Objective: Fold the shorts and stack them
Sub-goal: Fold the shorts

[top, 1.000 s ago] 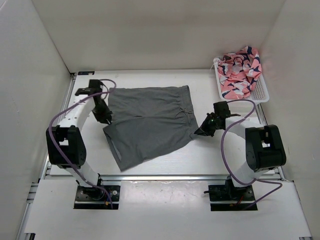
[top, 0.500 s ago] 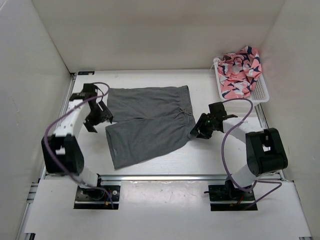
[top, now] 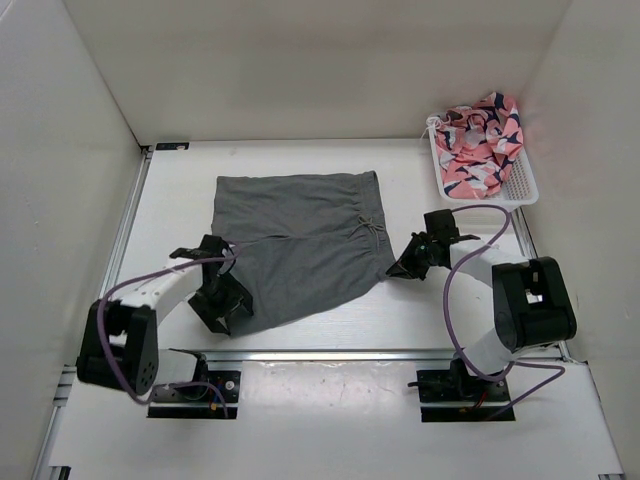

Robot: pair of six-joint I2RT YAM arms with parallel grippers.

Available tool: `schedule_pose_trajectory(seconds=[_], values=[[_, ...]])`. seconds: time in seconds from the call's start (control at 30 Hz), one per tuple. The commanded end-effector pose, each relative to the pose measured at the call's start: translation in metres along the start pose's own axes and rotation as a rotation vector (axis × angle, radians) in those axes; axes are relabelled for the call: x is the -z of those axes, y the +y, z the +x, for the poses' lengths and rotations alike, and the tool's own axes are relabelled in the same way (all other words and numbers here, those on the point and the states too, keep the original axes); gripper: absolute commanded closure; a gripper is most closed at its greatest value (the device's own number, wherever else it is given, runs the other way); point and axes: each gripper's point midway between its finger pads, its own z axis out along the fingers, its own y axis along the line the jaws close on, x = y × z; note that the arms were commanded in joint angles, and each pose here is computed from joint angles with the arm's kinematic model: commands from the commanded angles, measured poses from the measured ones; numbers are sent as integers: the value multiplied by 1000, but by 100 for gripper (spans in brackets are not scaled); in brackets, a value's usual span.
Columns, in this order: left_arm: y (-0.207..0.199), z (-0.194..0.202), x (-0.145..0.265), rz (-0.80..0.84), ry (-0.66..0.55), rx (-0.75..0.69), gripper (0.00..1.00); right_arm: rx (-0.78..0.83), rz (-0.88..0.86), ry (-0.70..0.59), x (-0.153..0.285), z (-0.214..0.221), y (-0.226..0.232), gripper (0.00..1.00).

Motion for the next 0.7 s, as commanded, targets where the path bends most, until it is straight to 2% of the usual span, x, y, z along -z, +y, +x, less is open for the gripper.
schedule_pose_trajectory(seconds=[0.0, 0.03, 0.13, 0.17, 0.27, 0.43, 0.5, 0.53, 0.57, 0.63, 0.67], values=[[-16, -14, -11, 1, -18, 17, 19, 10, -24, -23, -1, -10, 10, 96], [-15, -14, -16, -15, -19, -3, 31, 6, -10, -23, -1, -10, 7, 100], [-10, -18, -28, -89, 7, -23, 67, -50, 16, -25, 1, -3, -6, 100], [-7, -17, -31, -103, 17, -33, 88, -49, 14, -27, 2, -1, -7, 100], [-15, -30, -29, -101, -12, -37, 90, -100, 47, -15, 4, 13, -24, 100], [-15, -55, -8, -118, -87, -43, 90, -165, -14, 19, 5, 34, -29, 100], [-12, -59, 1, -120, -110, -46, 85, -175, 1, -1, 6, 40, -35, 100], [-11, -55, 4, -118, -94, -45, 78, -180, 5, -39, 11, 36, -35, 100], [-15, -51, 12, -95, -95, -44, 63, -176, 5, -55, 13, 36, -37, 100], [-15, -38, 19, -89, -71, -22, 31, -165, -6, -91, 23, 32, -33, 79], [-15, -37, 26, -72, -85, -8, 13, -163, -3, -105, 25, 31, -33, 72]])
